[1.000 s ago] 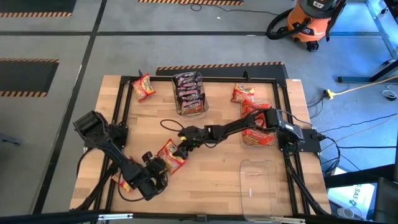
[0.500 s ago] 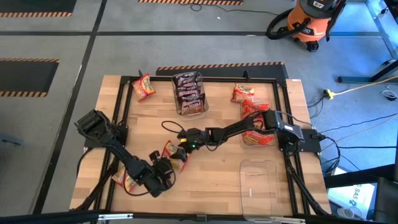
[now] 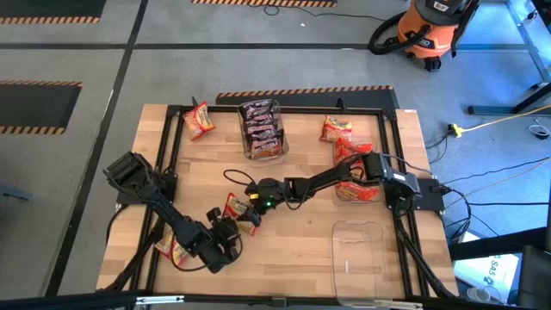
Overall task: Sort Maruchan noodles
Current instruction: Put the red noodle pack into the bottom transparent bin
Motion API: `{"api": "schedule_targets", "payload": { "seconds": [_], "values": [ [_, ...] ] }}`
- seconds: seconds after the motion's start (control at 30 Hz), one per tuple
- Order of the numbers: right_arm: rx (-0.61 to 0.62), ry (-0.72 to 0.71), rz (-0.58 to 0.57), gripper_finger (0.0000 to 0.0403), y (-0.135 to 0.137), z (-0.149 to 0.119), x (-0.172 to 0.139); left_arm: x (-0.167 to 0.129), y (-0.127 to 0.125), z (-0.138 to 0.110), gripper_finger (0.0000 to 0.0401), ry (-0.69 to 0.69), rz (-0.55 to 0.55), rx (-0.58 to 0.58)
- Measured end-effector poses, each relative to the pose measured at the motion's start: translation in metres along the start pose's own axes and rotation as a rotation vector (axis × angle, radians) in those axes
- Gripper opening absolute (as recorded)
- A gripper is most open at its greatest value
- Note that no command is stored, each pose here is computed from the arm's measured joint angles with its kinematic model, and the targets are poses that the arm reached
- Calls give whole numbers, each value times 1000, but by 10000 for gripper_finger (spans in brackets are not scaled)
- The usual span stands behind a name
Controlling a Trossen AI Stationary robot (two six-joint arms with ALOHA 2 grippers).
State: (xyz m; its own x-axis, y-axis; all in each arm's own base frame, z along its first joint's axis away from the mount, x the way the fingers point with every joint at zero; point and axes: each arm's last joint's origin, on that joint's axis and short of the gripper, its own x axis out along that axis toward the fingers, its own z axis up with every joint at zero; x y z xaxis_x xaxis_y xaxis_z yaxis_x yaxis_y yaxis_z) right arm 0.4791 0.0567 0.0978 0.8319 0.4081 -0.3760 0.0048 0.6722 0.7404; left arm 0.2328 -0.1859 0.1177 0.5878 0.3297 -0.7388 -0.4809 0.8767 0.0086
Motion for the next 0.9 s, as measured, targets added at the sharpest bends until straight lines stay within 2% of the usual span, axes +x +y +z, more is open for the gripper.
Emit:
{"api": "schedule_targets", "payload": {
  "seconds": [0.23, 0.4, 0.57, 0.77, 0.9],
  "values": [
    [-118, -9, 0, 104, 0, 6, -4, -2, 0, -4, 185, 50, -10, -2],
    [-203, 56, -29, 101, 9, 14, -16, -4, -1, -7, 185, 102, -37, -32],
    [-254, 142, -128, 109, 32, 24, -41, -5, -2, -8, 185, 109, -42, -60],
    [-376, 207, -148, 104, 82, 29, -81, -4, -2, -6, 185, 115, -45, -69],
    [-419, 222, -156, 106, 106, 21, -112, -3, -2, -5, 185, 116, -47, -77]
  ]
}}
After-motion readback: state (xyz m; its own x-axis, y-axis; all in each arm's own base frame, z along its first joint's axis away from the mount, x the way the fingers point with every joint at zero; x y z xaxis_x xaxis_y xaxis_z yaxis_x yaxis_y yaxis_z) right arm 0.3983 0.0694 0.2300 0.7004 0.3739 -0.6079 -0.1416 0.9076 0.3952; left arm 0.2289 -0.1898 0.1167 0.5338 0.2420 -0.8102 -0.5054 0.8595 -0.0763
